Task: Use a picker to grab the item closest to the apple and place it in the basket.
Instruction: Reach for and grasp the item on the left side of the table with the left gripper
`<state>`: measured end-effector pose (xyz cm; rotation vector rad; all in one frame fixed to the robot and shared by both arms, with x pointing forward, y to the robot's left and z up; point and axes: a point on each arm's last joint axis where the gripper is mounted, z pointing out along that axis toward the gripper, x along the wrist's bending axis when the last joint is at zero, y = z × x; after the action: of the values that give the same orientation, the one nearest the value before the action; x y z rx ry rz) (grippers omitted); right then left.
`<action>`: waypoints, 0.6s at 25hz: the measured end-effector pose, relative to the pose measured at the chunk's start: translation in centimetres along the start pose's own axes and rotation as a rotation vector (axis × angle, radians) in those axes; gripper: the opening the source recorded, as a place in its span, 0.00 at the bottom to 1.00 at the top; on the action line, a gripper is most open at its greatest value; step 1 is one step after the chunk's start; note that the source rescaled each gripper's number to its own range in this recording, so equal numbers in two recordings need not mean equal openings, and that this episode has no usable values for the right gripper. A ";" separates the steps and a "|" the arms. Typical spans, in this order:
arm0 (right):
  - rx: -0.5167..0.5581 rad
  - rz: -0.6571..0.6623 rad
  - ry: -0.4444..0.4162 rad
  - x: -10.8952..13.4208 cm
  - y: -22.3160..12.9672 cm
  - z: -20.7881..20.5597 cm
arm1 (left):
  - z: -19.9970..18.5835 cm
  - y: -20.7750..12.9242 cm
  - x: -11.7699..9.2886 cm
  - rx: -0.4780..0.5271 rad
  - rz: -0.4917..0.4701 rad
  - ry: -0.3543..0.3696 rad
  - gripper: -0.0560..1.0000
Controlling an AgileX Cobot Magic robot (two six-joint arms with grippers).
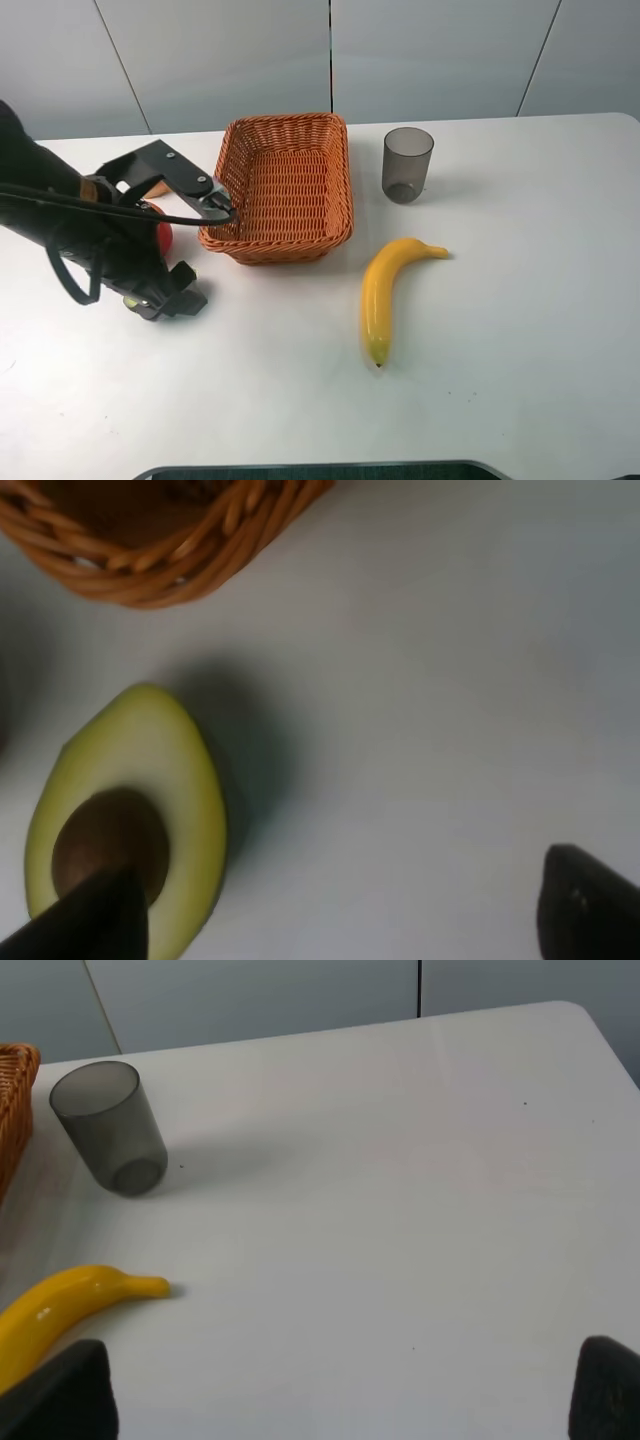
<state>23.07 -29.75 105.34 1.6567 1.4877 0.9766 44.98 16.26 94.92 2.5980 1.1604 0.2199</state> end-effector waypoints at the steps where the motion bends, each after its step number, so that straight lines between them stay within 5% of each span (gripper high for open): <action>1: 0.000 0.000 0.000 0.0 0.0 0.0 | 0.5 0.2 0.1 0.009 0.000 0.002 1.00; 15: 0.000 0.000 0.000 0.0 0.0 0.0 | 1.4 1.5 2.1 0.092 -0.029 0.151 1.00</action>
<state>23.07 -29.75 105.34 1.6567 1.4877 0.9766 47.74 16.57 94.16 2.6811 1.2871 0.3702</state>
